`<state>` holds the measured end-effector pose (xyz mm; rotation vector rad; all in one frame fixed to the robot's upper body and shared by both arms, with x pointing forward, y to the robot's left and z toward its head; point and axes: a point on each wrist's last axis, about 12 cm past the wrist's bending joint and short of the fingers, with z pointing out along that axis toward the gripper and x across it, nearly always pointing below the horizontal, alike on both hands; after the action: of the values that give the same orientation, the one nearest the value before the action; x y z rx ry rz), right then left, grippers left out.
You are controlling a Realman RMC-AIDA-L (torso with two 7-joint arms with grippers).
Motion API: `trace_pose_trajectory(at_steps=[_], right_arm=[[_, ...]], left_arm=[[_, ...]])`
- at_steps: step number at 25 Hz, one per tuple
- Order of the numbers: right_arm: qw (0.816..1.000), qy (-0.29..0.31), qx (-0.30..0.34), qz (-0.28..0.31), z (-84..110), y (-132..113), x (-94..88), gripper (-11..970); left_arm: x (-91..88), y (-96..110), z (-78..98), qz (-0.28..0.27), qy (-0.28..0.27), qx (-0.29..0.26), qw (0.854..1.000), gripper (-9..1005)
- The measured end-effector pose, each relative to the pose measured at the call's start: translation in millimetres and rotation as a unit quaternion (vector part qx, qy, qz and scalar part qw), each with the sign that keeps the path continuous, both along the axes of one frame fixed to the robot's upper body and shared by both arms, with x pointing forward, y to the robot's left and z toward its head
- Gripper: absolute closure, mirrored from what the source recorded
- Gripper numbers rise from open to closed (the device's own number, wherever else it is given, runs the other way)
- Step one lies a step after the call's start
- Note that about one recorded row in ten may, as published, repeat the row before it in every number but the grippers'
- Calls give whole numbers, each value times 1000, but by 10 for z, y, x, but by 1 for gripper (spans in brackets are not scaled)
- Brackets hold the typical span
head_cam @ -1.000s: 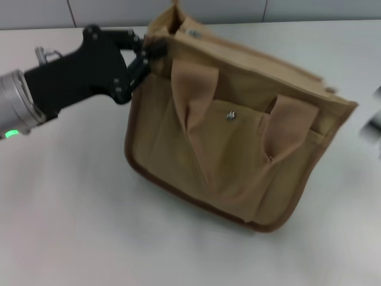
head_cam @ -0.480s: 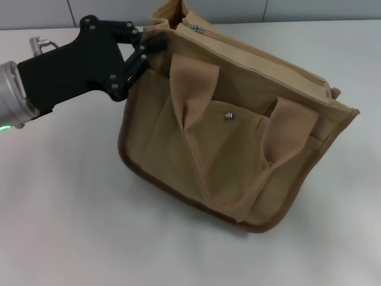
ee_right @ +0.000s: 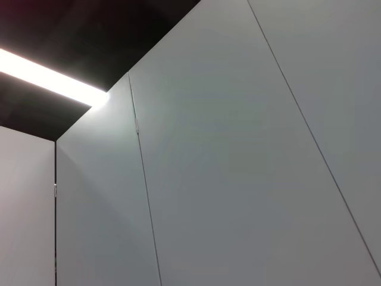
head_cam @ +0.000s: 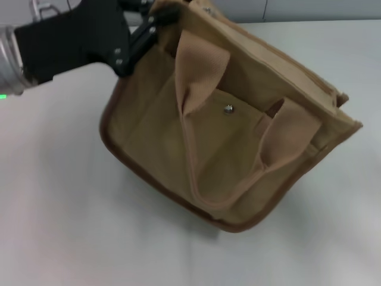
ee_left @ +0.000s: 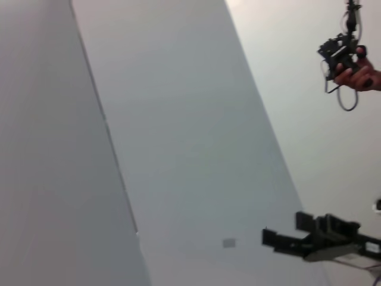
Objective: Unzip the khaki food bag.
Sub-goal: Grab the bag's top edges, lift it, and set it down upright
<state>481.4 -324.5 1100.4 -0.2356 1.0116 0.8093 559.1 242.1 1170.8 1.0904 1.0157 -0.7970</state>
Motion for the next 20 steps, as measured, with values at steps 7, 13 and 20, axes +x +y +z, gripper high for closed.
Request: trace_pose_trajectory(at_steps=[7, 13, 20], right_arm=[[999, 20, -11, 38, 59, 273, 350, 118], [987, 36, -60, 144, 128, 752, 619, 118], [976, 66, -98, 182, 133, 925, 748, 118]], left_arm=[[26, -224, 183, -58, -32, 44, 997, 939], [9, -317, 145, -76, -28, 57, 995, 939], [2, -311, 145, -78, -31, 58, 995, 939]])
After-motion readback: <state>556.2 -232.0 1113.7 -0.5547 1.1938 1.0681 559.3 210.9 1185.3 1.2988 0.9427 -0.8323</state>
